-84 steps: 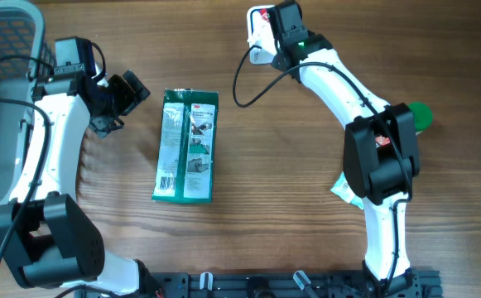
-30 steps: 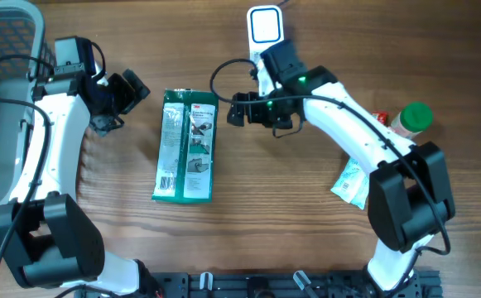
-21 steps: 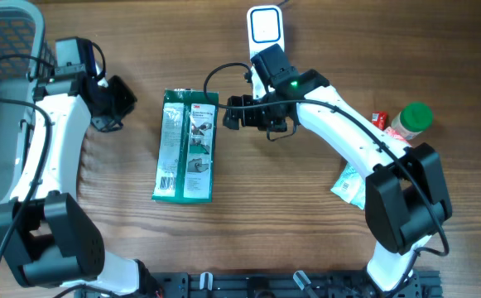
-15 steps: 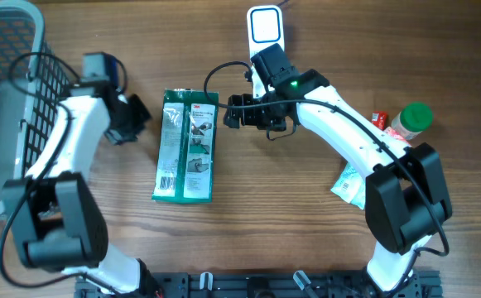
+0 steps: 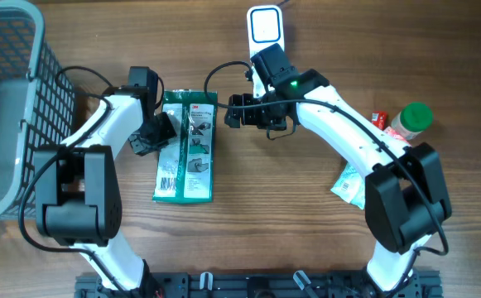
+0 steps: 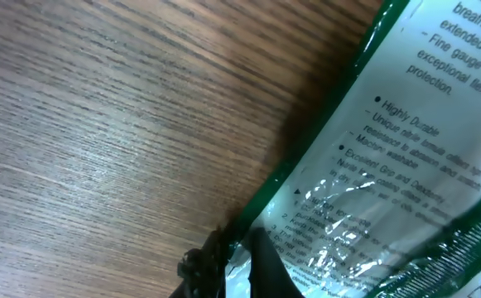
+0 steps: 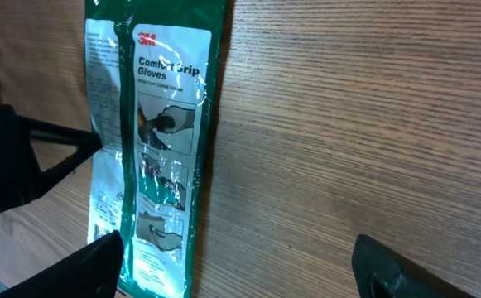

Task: Scan the item barcode
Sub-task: 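Reach right gripper down to the green 3M gloves pack, then close right gripper on the gloves pack edge and lift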

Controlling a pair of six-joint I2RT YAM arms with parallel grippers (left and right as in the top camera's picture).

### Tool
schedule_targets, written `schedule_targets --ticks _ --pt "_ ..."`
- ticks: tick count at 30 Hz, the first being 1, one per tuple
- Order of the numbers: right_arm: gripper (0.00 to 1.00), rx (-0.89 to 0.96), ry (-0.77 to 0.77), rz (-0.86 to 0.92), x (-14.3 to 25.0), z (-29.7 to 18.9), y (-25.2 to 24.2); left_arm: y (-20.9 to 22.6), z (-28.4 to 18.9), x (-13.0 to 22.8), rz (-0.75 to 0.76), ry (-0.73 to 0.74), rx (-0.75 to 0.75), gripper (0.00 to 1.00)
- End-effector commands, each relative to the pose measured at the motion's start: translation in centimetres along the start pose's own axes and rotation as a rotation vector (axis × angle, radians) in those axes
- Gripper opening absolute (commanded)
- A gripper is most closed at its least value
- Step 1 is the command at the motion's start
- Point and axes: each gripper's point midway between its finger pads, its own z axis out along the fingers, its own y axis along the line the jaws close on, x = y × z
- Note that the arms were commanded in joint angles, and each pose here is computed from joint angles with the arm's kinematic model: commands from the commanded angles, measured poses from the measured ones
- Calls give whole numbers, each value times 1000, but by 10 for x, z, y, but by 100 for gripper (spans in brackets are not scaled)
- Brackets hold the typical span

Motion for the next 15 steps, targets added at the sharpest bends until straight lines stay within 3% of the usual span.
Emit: schedule_targets --ticks 1,6,15 --pt "89 38 25 19 3 19 -11 8 23 11 5 57 -60 4" --pt "87 9 81 56 11 44 -14 10 28 16 8 74 -70 4" --pt "81 -160 226 19 51 113 29 10 28 15 8 71 -68 4"
